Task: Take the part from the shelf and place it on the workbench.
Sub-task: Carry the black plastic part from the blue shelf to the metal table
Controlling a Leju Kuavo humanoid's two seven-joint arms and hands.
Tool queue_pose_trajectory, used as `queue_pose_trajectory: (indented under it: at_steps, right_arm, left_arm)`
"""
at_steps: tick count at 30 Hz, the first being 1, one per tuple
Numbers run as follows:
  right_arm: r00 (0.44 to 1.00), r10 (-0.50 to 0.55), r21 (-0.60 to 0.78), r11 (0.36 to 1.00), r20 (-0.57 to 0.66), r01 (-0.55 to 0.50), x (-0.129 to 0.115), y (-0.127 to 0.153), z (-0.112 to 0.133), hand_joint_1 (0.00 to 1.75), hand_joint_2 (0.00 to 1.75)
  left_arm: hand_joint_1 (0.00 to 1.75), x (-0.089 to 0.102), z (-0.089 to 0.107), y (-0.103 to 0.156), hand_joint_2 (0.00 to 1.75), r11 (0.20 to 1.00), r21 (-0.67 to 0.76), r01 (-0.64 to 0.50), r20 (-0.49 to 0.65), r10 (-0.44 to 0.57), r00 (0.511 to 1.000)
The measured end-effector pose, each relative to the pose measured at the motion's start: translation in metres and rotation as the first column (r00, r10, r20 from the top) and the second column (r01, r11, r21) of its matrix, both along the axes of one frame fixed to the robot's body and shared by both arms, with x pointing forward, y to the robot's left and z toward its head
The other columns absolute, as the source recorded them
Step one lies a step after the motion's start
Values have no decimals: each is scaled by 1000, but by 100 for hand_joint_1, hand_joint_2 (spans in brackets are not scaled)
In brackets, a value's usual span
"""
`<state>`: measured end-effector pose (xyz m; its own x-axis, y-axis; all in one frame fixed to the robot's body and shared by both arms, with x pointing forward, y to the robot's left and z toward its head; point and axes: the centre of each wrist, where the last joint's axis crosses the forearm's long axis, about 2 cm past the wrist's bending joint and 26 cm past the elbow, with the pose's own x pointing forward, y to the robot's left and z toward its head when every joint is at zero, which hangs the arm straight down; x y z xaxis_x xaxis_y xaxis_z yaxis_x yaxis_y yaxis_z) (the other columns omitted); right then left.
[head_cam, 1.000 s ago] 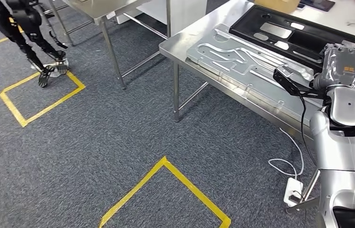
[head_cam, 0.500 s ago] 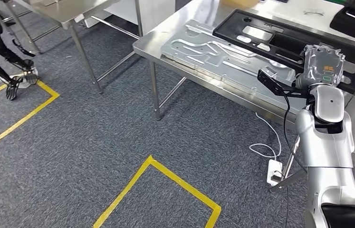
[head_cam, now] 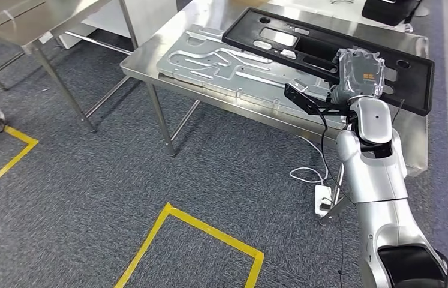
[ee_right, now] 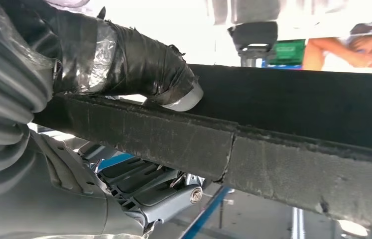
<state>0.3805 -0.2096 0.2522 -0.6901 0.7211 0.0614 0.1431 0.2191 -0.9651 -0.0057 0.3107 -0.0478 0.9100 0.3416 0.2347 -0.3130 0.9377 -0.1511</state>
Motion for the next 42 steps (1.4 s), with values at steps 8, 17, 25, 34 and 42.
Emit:
queue_pose_trajectory:
  at_steps: [8,17,25,34,42]
  right_arm:
    - [998,59,-12,998,11,-58,0,14,2,175,175]
    - [995,100,-36,994,-5,-100,-2,25,1,175,175]
    - [987,157,-79,984,-47,-160,-9,36,-11,175,175]
    - [978,197,-104,974,-67,-203,-14,44,-18,175,175]
    - [971,225,-112,966,-86,-234,-19,51,-23,175,175]
  left_arm:
    - [0,0,-3,1,175,1000,-25,-4,-11,3,1000]
    - [0,-1,-7,1,175,999,-27,26,0,-26,1000]
    - [0,-3,-9,4,175,999,-29,33,0,-33,999]
    - [0,-5,-10,4,175,999,-28,31,0,-31,1000]
    - [0,-4,-11,6,175,999,-22,43,13,-43,999]
